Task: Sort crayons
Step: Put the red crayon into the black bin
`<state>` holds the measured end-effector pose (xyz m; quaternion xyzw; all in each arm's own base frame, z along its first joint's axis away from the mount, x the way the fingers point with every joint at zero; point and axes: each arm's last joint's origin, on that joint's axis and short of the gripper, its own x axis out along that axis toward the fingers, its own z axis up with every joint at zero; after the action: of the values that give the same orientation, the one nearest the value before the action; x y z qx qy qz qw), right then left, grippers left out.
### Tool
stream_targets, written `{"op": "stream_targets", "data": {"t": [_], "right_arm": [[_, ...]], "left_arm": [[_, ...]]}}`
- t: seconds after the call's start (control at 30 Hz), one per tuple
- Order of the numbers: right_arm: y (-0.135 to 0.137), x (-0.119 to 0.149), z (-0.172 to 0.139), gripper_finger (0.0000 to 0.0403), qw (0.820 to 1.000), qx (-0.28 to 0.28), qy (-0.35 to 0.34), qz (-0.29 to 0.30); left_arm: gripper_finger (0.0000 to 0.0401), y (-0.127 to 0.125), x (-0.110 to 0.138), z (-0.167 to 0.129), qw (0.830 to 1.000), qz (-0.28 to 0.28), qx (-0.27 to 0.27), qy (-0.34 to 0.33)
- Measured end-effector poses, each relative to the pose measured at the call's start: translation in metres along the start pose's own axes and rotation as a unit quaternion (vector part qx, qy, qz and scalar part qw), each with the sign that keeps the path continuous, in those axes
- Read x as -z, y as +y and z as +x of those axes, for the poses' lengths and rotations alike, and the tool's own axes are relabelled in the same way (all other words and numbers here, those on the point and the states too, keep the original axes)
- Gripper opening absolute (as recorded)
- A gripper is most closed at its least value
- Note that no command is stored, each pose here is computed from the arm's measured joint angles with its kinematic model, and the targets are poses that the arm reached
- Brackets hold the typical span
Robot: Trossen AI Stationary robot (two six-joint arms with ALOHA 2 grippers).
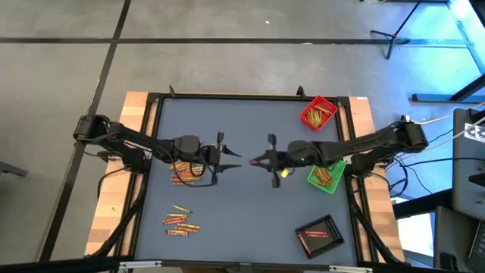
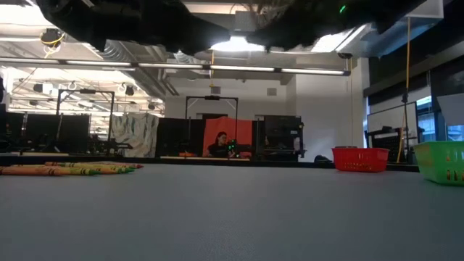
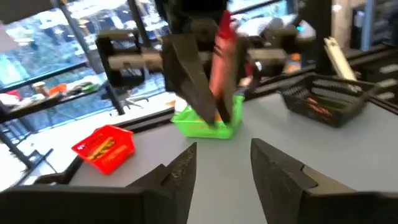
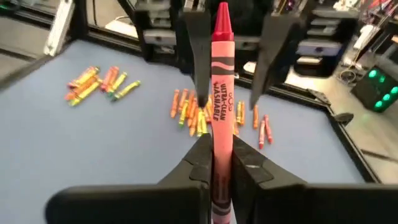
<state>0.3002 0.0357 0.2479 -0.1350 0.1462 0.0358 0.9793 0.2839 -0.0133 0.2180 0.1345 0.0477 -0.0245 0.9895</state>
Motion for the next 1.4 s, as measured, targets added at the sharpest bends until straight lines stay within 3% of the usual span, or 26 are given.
{"op": "stream_targets", "data": {"t": [0.17,0.3,0.5,0.7,0.87,1.13,1.4], "right_arm": [[0.024,-0.009,-0.031,0.0017,0.996,-0.006,0.086,0.030],[0.043,-0.023,-0.052,0.0012,0.987,-0.046,0.143,0.064],[0.075,-0.035,-0.075,0.0038,0.965,-0.090,0.214,0.121],[0.117,-0.028,-0.099,0.0012,0.939,-0.134,0.267,0.171],[0.158,-0.014,-0.119,0.0022,0.910,-0.155,0.316,0.219],[0.207,0.014,-0.134,0.0059,0.855,-0.139,0.405,0.291],[0.221,0.028,-0.139,0.0061,0.838,-0.097,0.440,0.307]], "left_arm": [[0.0137,-0.012,-0.004,-0.003,1.000,0.005,0.018,0.009],[0.0137,-0.018,-0.006,-0.004,1.000,0.007,0.020,0.007],[0.0137,-0.026,-0.008,-0.004,0.999,0.004,0.033,0.004],[0.0137,-0.038,-0.011,-0.006,0.999,-0.005,0.047,0.000],[0.0137,-0.049,-0.017,-0.008,0.999,-0.005,0.045,-0.017],[0.0137,-0.057,-0.020,-0.011,1.000,-0.004,-0.001,-0.009],[0.0137,-0.060,-0.020,-0.012,1.000,-0.005,-0.009,-0.007]]}}
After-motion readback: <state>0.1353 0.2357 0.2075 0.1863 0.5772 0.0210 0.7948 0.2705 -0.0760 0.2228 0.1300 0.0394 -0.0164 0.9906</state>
